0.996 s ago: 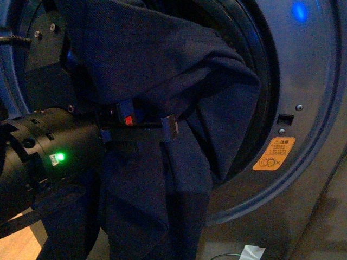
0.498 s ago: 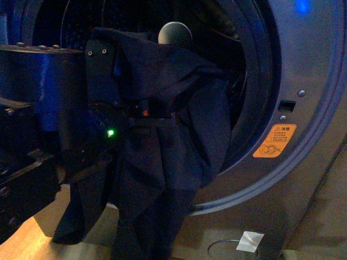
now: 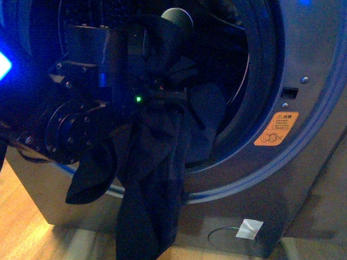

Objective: Put clothes into washing machine

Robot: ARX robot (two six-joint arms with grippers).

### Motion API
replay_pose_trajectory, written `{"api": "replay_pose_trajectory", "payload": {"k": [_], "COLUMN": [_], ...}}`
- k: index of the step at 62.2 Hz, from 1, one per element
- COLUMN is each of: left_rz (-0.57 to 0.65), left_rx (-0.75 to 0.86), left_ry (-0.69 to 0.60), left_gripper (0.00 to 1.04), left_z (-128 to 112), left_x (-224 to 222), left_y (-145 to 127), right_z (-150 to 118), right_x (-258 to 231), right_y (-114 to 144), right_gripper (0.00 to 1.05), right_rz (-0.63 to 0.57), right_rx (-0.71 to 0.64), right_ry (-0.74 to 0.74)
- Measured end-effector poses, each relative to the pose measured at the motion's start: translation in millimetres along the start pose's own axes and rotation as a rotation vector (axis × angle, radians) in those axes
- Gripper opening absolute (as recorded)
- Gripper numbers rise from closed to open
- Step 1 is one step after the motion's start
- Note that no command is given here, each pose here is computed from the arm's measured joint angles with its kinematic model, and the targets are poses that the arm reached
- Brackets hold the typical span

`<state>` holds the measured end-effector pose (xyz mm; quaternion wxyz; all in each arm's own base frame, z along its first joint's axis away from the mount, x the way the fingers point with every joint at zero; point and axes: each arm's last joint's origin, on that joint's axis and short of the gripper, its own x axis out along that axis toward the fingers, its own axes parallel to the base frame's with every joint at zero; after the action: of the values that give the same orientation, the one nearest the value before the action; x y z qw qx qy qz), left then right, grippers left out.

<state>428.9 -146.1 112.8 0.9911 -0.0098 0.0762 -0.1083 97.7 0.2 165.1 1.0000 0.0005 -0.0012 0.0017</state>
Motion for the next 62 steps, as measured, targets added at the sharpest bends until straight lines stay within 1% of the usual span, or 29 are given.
{"api": "replay_pose_trajectory", "payload": {"k": [21,32,47,56,62], "left_rz": [0.063,0.082,0.127,0.163,0.193], "left_rx": [0.023,0.037,0.093,0.121,0.147], "left_ry": [0.005,0.012,0.020,0.022,0.054], "left_gripper": [0.11,0.11,0.11,0.11,0.11], "left_z": [17.7,21.7,28.7,33.9,37.1], "left_x": [51.3,72.6,112.9,123.5,127.7], "left_y": [6.2,10.1,19.0,27.1,33.2], "right_z": [0.0,0.0,0.0,0.0,0.0], "right_x": [0.0,0.0,0.0,0.0,0.0], "right_y": [0.0,0.0,0.0,0.0,0.0], "right_gripper": [0.02,0.02,0.02,0.02,0.02], "right_rz": [0.000,0.000,0.000,0.000,0.000], "right_rx": [0.000,0.000,0.000,0.000,0.000], "right_ry": [0.000,0.000,0.000,0.000,0.000]}}
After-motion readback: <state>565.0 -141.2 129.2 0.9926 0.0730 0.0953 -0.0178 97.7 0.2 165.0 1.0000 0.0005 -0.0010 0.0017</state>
